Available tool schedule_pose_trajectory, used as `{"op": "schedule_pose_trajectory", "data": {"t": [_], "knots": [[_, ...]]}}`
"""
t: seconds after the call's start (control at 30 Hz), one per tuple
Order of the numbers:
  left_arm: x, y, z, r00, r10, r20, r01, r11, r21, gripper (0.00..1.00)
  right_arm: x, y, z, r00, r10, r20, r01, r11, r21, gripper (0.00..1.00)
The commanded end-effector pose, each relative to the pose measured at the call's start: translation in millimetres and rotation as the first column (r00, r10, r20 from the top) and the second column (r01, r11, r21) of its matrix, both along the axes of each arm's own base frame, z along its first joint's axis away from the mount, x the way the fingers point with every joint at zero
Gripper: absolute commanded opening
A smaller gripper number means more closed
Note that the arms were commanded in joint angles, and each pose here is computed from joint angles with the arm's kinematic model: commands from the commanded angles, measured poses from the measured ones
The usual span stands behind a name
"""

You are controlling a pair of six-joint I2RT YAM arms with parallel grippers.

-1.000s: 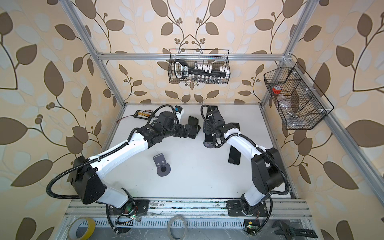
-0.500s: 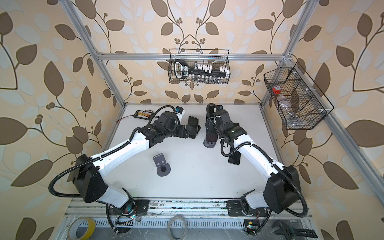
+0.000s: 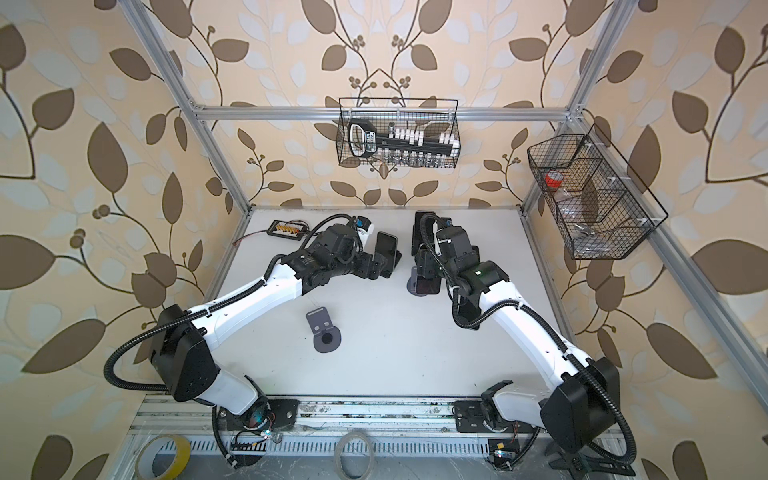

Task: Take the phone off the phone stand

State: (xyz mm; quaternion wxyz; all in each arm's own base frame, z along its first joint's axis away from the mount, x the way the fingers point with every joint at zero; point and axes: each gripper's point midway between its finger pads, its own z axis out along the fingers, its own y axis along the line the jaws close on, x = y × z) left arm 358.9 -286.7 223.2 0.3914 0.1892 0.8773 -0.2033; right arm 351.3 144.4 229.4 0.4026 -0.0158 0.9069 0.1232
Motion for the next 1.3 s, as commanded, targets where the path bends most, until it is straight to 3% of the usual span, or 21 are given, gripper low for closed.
{"op": "schedule_pose_trajectory", "data": {"t": [0.0, 0.43, 0.73, 1.27], "knots": [[-1.7, -9.6, 29.0, 0.993, -0.073, 0.09, 0.077, 0.996, -0.038, 0.89, -7.2, 1.0, 0.4, 0.999, 0.031, -0.012, -0.031, 0.999, 0.011, 0.55], [-16.1, -24.5, 31.4, 0.971, -0.184, 0.152, 0.186, 0.982, -0.004, 0.91, -18.1, 14.4, -9.2, 0.991, 0.12, -0.06, -0.115, 0.99, 0.08, 0.54], [-32.5, -34.3, 45.8, 0.93, -0.3, 0.21, 0.304, 0.952, 0.015, 0.92, -21.2, 10.9, -18.1, 0.992, 0.109, -0.062, -0.102, 0.99, 0.1, 0.53], [-39.4, -25.6, 61.8, 0.945, -0.261, 0.198, 0.27, 0.963, -0.016, 0.92, -26.2, 1.3, -12.5, 0.992, 0.11, -0.059, -0.104, 0.99, 0.096, 0.52]]}}
